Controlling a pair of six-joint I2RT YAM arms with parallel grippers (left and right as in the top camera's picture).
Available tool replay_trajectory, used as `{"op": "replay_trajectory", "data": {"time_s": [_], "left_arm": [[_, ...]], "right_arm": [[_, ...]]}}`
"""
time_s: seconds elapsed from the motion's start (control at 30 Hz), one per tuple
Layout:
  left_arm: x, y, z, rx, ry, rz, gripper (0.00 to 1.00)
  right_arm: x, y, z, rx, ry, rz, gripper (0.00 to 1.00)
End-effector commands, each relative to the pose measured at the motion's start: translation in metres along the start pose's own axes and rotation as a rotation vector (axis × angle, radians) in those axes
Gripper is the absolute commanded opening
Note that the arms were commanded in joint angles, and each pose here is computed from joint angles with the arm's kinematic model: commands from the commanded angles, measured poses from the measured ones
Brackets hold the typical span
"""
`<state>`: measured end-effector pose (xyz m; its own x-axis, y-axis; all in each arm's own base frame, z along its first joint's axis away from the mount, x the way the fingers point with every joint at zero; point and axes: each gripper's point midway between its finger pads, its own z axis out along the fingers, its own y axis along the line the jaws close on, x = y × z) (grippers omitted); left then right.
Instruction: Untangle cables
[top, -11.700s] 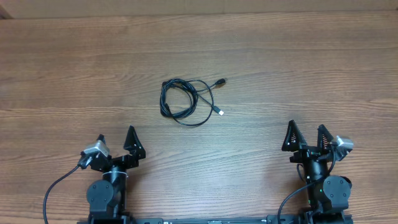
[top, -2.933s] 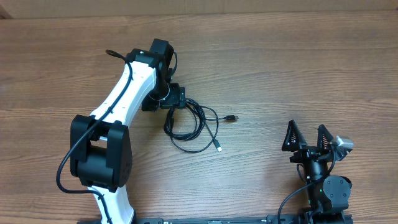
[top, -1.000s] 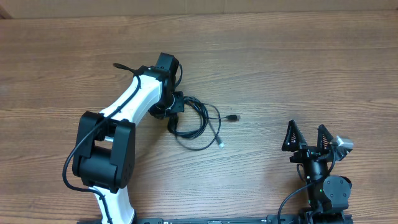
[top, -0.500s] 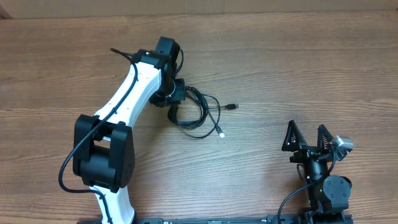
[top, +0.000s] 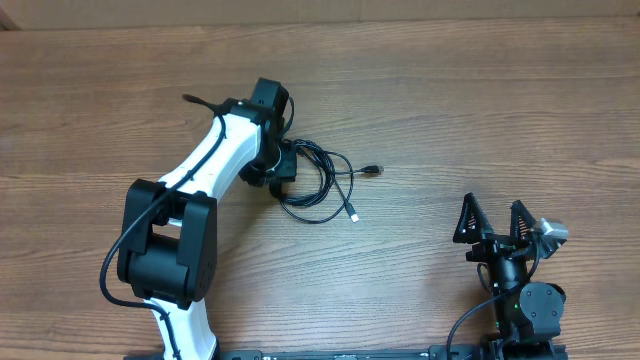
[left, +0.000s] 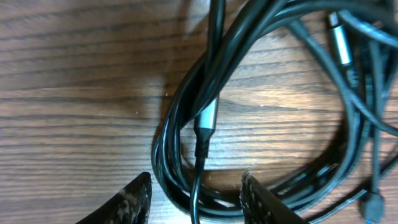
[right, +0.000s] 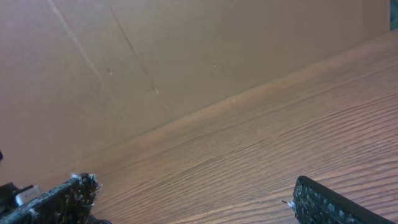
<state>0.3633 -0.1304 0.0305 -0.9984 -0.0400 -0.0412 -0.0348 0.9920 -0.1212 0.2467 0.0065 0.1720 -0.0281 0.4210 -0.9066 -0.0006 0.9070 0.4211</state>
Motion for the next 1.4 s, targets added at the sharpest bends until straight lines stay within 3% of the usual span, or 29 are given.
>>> {"op": "replay_trajectory", "data": {"time_s": [0.0,0.23,0.53,0.7,0.77,1.1,1.37], "left_arm": [[0.005,0.004,0.007,-0.002,0.011,-0.002,0.42],[0.006,-0.011,0.007,0.073,0.021,-0.008,0.25],[0.016,-0.002,0.025,-0.033,0.003,-0.050,0.27],[0.012,-0.006,0.026,-0.021,-0.018,-0.043,0.16],[0.008,-0.008,0.023,-0.016,-0.028,-0.041,0.04],[-0.008,-0.026,-0.032,0.009,-0.026,0.027,0.04],[0.040,-0.039,-0.034,0.081,0.177,0.017,0.04]], "right_arm": [[0.002,-0.002,0.000,0.004,0.001,0.005,1.00],[0.002,-0.002,0.000,0.004,0.001,0.005,1.00],[0.002,-0.002,0.000,0.004,0.001,0.004,1.00],[0.002,-0.002,0.000,0.004,0.001,0.005,1.00],[0.002,-0.002,0.000,0.004,0.001,0.005,1.00],[0.002,-0.002,0.000,0.004,0.001,0.005,1.00],[0.002,-0.002,0.000,0.004,0.001,0.005,1.00]]}}
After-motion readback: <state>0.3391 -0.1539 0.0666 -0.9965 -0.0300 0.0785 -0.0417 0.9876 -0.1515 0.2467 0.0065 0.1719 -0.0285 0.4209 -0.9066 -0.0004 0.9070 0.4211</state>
